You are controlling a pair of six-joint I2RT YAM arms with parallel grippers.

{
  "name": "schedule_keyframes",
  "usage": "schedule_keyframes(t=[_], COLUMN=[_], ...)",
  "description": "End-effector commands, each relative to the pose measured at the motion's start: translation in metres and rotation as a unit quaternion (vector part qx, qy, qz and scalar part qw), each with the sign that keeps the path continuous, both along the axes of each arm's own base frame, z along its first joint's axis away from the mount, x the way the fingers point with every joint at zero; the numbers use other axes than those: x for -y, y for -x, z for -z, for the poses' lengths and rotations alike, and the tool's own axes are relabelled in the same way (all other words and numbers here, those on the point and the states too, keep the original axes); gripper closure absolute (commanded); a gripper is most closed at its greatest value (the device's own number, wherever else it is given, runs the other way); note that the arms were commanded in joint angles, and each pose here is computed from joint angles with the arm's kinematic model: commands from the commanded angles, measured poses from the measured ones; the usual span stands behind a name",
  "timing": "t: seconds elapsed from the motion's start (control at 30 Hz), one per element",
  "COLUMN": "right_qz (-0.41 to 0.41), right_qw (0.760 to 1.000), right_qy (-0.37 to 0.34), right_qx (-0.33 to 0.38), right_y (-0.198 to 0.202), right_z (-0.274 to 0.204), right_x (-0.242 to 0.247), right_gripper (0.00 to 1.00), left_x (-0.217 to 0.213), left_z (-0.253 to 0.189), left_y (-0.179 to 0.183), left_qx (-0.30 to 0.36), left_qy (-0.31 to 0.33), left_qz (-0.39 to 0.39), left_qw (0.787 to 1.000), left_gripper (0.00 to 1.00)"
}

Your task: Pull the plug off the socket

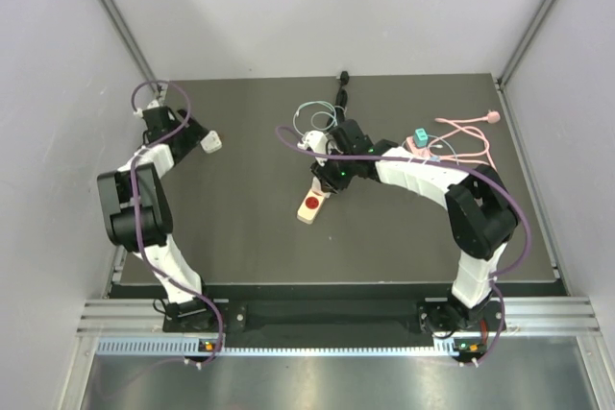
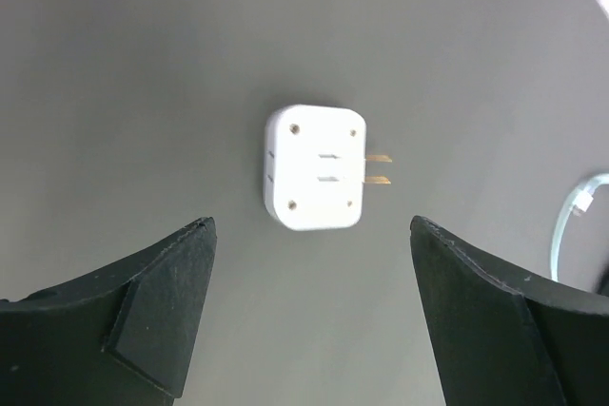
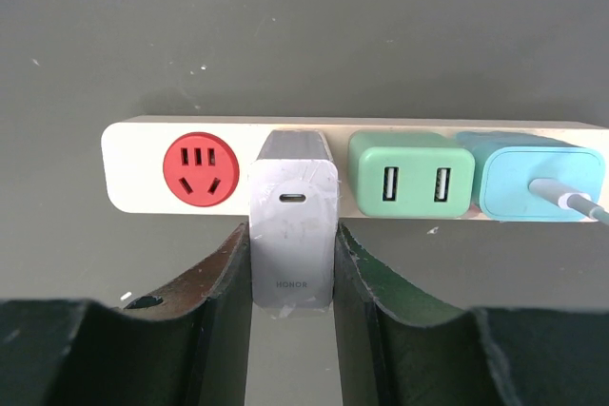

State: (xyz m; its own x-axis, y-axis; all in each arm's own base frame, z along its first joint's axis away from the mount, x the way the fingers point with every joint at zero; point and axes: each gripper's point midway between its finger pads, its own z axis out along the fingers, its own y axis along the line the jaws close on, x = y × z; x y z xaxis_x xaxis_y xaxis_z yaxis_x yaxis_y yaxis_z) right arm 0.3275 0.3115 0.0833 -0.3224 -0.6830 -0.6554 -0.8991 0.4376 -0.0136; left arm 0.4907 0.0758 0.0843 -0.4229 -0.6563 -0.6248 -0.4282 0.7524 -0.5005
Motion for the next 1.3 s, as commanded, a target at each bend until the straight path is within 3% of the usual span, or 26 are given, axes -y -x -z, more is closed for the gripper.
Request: schedule_keyframes(t=[0.0, 0.23, 0.4, 0.6, 0.77, 1.27], right_qz=[0.014, -0.007, -0.016, -0.028, -0.046, -0.069], right_qw=[1.0, 1.0, 0.999, 0.999, 0.998, 0.997], right_qy=[0.017, 0.023, 0.024, 0.03, 0.031, -0.036], right_qx=[0.017, 0.012, 0.017, 0.014, 0.014, -0.003], right_y=[-0.01, -0.006, -0.005, -0.002, 0.002, 0.008], right_z=[-0.007, 0.0, -0.001, 0.002, 0.002, -0.018], right_x=[0.022, 0.023, 0.024, 0.024, 0.025, 0.03], right_gripper=[1.0, 0.99, 0.97, 1.0, 1.0, 1.0], left_x=[0.005, 0.098, 0.176, 0.235, 0.264, 0.318], left_z=[-0.039, -0.055, -0.065, -0.054, -0.038, 0.001], left_y=[0.013, 0.055, 0.099, 0.153, 0.181, 0.205], left_qx=[0.032, 0.073, 0.09, 0.093, 0.089, 0.032], left_qy=[-0.021, 0.037, 0.036, 0.044, 0.072, 0.146], left_qz=[0.029, 0.156, 0.247, 0.31, 0.343, 0.398], left_qw=[0.999, 0.984, 0.964, 0.945, 0.932, 0.905], left_gripper=[0.12, 0.13, 0.15, 0.21, 0.29, 0.21])
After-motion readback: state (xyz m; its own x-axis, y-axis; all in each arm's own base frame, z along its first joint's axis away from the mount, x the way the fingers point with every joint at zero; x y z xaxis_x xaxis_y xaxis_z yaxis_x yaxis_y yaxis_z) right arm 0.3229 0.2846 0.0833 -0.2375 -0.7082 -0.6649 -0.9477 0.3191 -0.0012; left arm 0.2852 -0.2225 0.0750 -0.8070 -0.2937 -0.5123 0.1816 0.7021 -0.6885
